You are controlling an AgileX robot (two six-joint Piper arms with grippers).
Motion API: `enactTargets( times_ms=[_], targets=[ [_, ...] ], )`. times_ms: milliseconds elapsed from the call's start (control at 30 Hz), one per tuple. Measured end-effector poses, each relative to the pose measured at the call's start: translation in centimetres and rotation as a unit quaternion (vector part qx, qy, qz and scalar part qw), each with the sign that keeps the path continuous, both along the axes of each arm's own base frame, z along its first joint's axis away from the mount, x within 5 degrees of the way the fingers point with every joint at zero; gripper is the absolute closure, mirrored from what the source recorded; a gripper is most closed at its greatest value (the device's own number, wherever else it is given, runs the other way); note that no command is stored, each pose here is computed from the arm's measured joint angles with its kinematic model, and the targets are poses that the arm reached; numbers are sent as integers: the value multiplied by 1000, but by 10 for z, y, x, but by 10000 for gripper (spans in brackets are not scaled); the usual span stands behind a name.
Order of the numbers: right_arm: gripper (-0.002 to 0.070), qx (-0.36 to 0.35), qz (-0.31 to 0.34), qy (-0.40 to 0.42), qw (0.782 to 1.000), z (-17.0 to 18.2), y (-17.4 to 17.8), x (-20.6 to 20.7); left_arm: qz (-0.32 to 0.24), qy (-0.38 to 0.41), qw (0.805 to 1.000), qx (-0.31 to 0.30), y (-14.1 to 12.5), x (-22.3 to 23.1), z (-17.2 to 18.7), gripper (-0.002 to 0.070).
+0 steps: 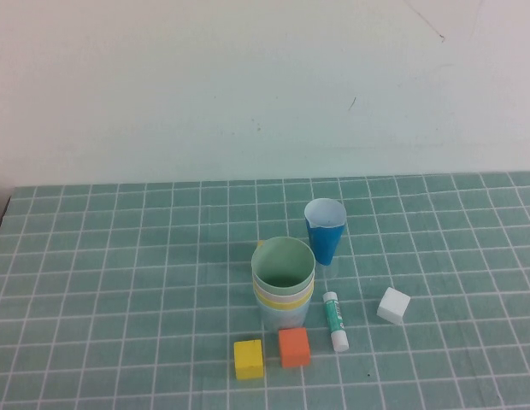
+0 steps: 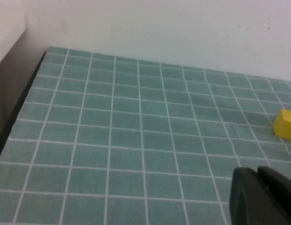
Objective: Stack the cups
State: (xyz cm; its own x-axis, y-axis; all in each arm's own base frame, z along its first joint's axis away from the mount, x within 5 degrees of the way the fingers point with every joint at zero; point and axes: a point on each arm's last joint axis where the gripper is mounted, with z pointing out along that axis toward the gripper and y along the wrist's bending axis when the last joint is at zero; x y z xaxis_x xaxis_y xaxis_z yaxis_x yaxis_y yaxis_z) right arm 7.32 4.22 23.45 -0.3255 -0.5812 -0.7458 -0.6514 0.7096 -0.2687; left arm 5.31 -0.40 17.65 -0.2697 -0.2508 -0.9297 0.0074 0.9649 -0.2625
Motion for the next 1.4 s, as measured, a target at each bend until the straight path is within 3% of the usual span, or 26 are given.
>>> enactTargets(
  times_ms=[333, 1133, 1300, 1400],
  targets=[
    [678, 0, 0, 0, 1000, 0, 0, 0, -9, 0, 999, 35, 0, 0, 0, 676],
    [678, -3, 3, -2, 1000, 0, 0, 0, -10, -1, 999, 35, 0, 0, 0, 676],
    [678, -23, 18, -50, 998, -1, -3, -1, -10, -1, 999, 35, 0, 0, 0, 676],
    [678, -19, -6, -94, 995, -13, -10, -4, -10, -1, 999, 35, 0, 0, 0, 676]
  ],
)
